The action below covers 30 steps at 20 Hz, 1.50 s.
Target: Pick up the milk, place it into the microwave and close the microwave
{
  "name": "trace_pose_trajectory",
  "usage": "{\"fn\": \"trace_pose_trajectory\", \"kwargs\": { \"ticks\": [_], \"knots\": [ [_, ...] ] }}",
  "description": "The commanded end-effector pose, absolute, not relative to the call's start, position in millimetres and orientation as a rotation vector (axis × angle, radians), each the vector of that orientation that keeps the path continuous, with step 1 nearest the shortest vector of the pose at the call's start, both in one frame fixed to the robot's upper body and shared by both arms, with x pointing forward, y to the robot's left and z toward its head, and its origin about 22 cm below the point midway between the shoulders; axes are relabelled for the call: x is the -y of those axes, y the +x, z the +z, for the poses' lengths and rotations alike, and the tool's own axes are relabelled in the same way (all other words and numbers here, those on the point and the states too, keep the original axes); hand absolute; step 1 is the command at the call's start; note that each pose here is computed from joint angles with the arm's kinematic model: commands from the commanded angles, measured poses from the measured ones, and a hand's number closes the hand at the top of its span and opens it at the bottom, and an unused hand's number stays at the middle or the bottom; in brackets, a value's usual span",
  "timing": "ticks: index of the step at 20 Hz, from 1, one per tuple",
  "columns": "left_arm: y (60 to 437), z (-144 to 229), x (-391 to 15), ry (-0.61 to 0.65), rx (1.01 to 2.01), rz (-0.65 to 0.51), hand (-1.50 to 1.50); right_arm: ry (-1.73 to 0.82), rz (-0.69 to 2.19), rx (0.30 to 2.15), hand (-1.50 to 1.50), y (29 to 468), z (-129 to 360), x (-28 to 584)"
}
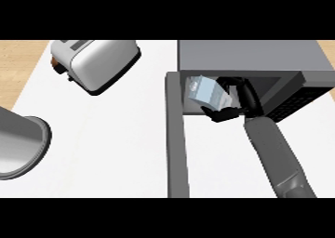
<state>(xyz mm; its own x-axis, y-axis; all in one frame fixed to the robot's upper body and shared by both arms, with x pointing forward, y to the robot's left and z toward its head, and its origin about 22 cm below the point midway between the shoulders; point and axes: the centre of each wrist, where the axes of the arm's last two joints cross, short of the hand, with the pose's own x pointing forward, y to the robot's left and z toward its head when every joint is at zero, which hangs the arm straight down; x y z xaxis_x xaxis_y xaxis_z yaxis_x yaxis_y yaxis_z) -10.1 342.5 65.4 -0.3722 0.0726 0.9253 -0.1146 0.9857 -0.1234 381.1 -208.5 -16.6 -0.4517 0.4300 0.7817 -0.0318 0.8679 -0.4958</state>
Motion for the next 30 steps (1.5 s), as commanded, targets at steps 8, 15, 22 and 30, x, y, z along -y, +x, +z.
{"fn": "trace_pose_trajectory", "kwargs": {
  "ticks": [8, 15, 22, 30],
  "knots": [
    [2.0, 45.1, -345.4, -0.029, 1.911, 0.160, -1.50, -0.508, 0.542, 1.900, 1.50, 433.3, 34.5, 197.6],
    [22.4, 42.5, -356.6, -0.044, 1.930, 0.139, -1.50, -0.717, 0.405, 1.784, 1.50, 431.2, 20.9, 209.4],
    [41.3, 48.1, -359.9, -0.014, 1.935, 0.110, -1.50, -0.845, 0.317, 1.839, -1.50, 434.7, 25.7, 210.8],
    [62.6, 43.0, -358.3, -0.077, 1.937, 0.061, -1.50, -0.761, 0.443, 1.806, -1.50, 440.0, 34.3, 218.1]
  ]
}}
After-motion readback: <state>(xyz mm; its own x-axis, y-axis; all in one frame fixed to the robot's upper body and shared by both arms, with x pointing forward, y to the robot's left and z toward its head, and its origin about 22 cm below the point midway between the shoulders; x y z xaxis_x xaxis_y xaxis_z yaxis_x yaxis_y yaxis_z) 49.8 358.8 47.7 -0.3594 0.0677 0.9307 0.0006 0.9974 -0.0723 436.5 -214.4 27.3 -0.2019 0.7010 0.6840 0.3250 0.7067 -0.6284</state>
